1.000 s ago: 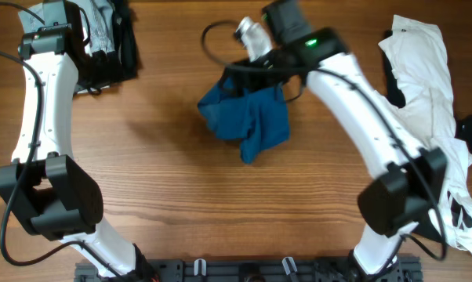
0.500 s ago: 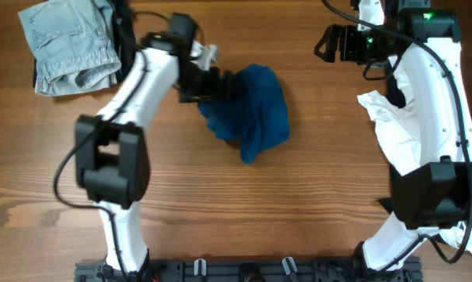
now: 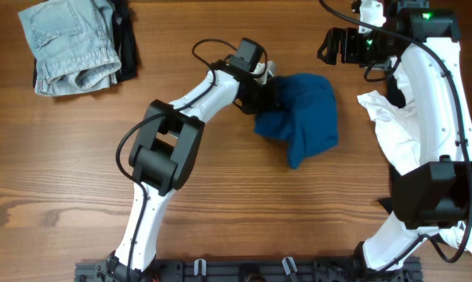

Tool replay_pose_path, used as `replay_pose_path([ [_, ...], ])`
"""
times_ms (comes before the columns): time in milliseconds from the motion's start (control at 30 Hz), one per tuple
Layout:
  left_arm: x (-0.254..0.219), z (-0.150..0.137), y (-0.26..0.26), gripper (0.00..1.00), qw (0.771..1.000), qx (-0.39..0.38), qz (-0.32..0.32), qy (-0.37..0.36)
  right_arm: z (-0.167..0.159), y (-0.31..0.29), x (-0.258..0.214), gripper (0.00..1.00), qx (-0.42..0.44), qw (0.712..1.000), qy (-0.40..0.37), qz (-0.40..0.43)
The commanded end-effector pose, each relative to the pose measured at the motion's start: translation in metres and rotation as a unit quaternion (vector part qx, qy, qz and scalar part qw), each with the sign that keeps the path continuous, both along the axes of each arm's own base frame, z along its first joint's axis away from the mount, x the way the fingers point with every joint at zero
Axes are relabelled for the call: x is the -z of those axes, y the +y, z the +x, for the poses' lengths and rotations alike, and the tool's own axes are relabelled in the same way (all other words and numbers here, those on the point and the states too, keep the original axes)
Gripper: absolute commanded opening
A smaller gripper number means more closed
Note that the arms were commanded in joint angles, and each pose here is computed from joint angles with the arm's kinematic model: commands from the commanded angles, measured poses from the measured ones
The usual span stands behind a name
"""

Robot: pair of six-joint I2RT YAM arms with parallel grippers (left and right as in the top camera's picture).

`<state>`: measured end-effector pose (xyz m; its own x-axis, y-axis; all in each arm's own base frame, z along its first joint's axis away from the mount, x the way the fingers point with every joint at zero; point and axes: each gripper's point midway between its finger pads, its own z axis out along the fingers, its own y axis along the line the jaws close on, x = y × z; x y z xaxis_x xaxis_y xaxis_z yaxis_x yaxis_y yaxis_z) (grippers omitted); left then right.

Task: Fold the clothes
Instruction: 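Carry the teal bundle with the left gripper onto the top-left clothes stack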

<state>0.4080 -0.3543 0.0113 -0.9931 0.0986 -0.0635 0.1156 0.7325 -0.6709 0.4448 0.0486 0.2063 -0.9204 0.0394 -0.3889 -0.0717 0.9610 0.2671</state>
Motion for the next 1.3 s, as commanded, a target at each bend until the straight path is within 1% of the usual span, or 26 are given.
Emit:
replay_pose_path([
  [0, 0.046, -0.021, 0.006, 0.04, 0.998, -0.009, 0.041, 0.048, 0.001, -0.009, 0.007, 1.00, 0.015, 1.000, 0.008, -0.018],
  [100, 0.006, 0.015, 0.038, 0.04, 0.998, -0.052, 0.019, 0.022, 0.002, -0.022, 0.007, 0.99, 0.033, 0.999, 0.010, -0.014],
  [167, -0.032, 0.040, 0.067, 0.04, 0.996, -0.087, 0.004, -0.006, 0.003, -0.028, 0.007, 1.00, 0.040, 0.999, 0.010, -0.014],
  [200, -0.063, 0.056, 0.090, 0.04, 0.993, -0.113, -0.009, -0.031, 0.003, -0.029, 0.007, 1.00, 0.041, 0.999, 0.010, -0.014],
  [267, -0.108, 0.074, 0.121, 0.04, 0.986, -0.147, -0.025, -0.072, 0.003, -0.029, 0.007, 1.00, 0.041, 0.999, 0.009, -0.014],
  [367, -0.165, 0.088, 0.154, 0.04, 0.974, -0.179, -0.045, -0.131, 0.006, -0.027, 0.005, 1.00, 0.047, 0.999, 0.005, -0.006],
  [467, -0.215, 0.097, 0.184, 0.04, 0.954, -0.217, -0.036, -0.202, 0.008, -0.025, 0.004, 1.00, 0.044, 0.999, -0.001, 0.001],
  [567, -0.249, 0.110, 0.204, 0.04, 0.935, -0.241, -0.052, -0.253, 0.008, -0.024, 0.004, 1.00, 0.043, 0.999, -0.001, 0.001],
  [600, -0.255, 0.118, 0.216, 0.04, 0.927, -0.263, -0.054, -0.262, 0.008, -0.024, 0.004, 1.00, 0.043, 0.999, 0.000, 0.001],
  [633, -0.261, 0.131, 0.244, 0.04, 0.910, -0.311, -0.051, -0.271, 0.006, -0.024, 0.005, 1.00, 0.042, 0.999, 0.003, 0.000],
  [700, -0.270, 0.147, 0.295, 0.04, 0.883, -0.369, -0.044, -0.288, 0.005, -0.024, 0.006, 1.00, 0.042, 0.999, 0.007, 0.000],
  [767, -0.274, 0.154, 0.341, 0.04, 0.858, -0.419, -0.030, -0.297, 0.004, -0.024, 0.006, 1.00, 0.042, 0.999, 0.009, 0.000],
  [833, -0.284, 0.160, 0.420, 0.04, 0.804, -0.507, -0.021, -0.310, 0.002, -0.024, 0.007, 1.00, 0.042, 0.999, 0.012, 0.000],
  [867, -0.286, 0.160, 0.445, 0.04, 0.785, -0.537, -0.023, -0.310, 0.001, -0.024, 0.007, 1.00, 0.042, 0.999, 0.016, 0.000],
  [933, -0.287, 0.164, 0.488, 0.04, 0.750, -0.580, -0.035, -0.317, -0.003, -0.024, 0.009, 1.00, 0.042, 0.999, 0.024, 0.001],
  [1000, -0.277, 0.172, 0.524, 0.04, 0.721, -0.613, -0.052, -0.319, -0.005, -0.024, 0.010, 1.00, 0.043, 0.999, 0.030, 0.001],
  [1067, -0.260, 0.179, 0.546, 0.04, 0.701, -0.641, -0.076, -0.304, -0.007, -0.023, 0.010, 1.00, 0.042, 0.999, 0.034, 0.001],
  [1100, -0.250, 0.186, 0.554, 0.04, 0.696, -0.646, -0.090, -0.302, -0.008, -0.023, 0.011, 1.00, 0.043, 0.998, 0.036, 0.001],
  [1200, -0.208, 0.212, 0.558, 0.04, 0.689, -0.648, -0.143, -0.289, -0.008, -0.023, 0.011, 1.00, 0.055, 0.998, 0.039, 0.006],
  [1267, -0.160, 0.222, 0.555, 0.04, 0.694, -0.657, -0.170, -0.242, -0.008, -0.023, 0.011, 1.00, 0.056, 0.998, 0.040, 0.007],
])
